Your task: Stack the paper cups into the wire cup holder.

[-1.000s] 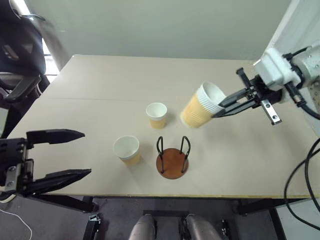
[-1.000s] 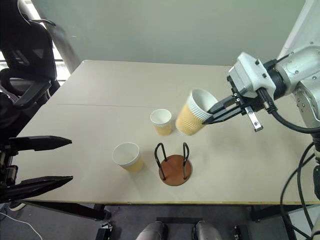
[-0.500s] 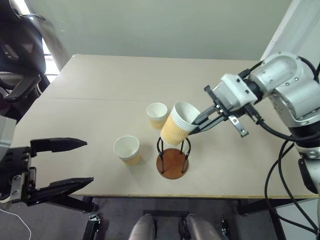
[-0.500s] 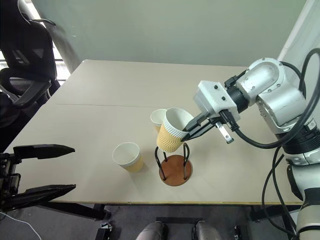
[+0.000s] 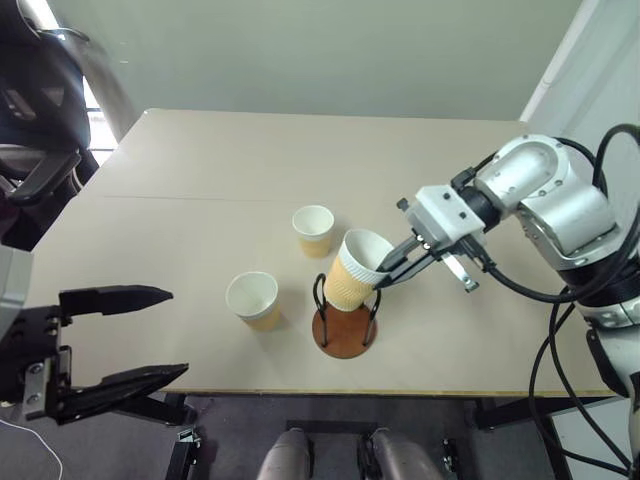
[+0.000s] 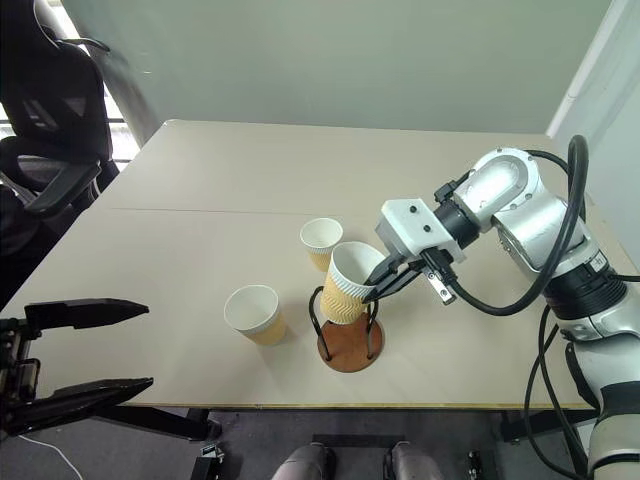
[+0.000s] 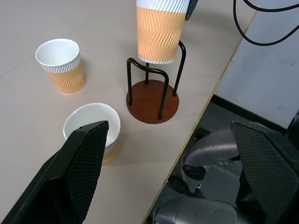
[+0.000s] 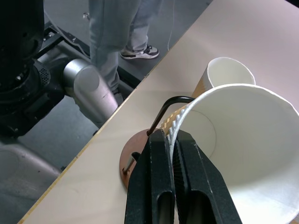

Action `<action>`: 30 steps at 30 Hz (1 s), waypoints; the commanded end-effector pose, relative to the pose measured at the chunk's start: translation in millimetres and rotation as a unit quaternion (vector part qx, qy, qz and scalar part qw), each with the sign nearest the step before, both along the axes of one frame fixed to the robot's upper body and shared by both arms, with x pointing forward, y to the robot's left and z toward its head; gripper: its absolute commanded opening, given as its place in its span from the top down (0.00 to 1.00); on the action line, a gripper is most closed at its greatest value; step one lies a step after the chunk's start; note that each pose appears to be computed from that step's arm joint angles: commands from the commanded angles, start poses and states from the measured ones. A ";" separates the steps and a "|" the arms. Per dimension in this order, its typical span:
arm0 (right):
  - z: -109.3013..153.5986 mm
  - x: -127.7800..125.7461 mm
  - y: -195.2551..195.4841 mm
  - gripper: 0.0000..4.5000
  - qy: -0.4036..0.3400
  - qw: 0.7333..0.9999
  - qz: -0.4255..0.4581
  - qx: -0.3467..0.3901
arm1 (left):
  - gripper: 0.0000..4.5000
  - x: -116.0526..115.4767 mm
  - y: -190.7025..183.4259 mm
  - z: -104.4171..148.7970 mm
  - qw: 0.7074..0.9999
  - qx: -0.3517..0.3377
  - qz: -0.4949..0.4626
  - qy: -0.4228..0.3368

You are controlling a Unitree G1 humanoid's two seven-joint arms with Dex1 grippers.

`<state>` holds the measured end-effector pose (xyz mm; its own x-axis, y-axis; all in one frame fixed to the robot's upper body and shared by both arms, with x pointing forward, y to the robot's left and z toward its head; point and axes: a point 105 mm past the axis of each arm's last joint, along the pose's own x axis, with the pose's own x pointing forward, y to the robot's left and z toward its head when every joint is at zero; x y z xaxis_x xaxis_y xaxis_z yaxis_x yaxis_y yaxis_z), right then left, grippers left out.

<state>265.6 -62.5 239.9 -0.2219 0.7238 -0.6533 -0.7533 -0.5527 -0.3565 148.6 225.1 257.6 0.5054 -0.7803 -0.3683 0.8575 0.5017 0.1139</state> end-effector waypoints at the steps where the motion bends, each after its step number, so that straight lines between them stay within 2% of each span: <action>1: -0.5 -7.5 2.8 0.99 -0.015 1.000 0.019 -0.004 | 0.00 -1.9 -0.1 6.1 1.000 0.005 0.004 -0.017; 14: -9.8 -3.3 1.8 0.99 -0.033 0.999 0.008 -0.017 | 0.00 1.0 -0.9 7.1 1.000 0.008 0.000 -0.020; 19: -9.0 0.2 0.7 0.65 -0.037 0.999 0.000 -0.017 | 0.00 1.7 -0.3 7.4 1.000 0.009 0.000 -0.020; 27: 7.5 17.3 -10.9 0.02 -0.056 0.997 -0.051 -0.001 | 0.00 9.0 3.3 3.1 1.000 0.027 -0.001 -0.015; 30: 25.3 25.9 -29.5 0.00 -0.042 0.994 -0.101 0.030 | 0.00 19.5 9.0 -3.9 0.998 0.065 0.012 -0.014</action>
<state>289.8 -82.0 237.5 -0.0752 0.7397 -0.6687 -0.8177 -0.4295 -0.3832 163.2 229.9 252.3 0.5115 -0.7420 -0.4333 0.8529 0.4996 0.1513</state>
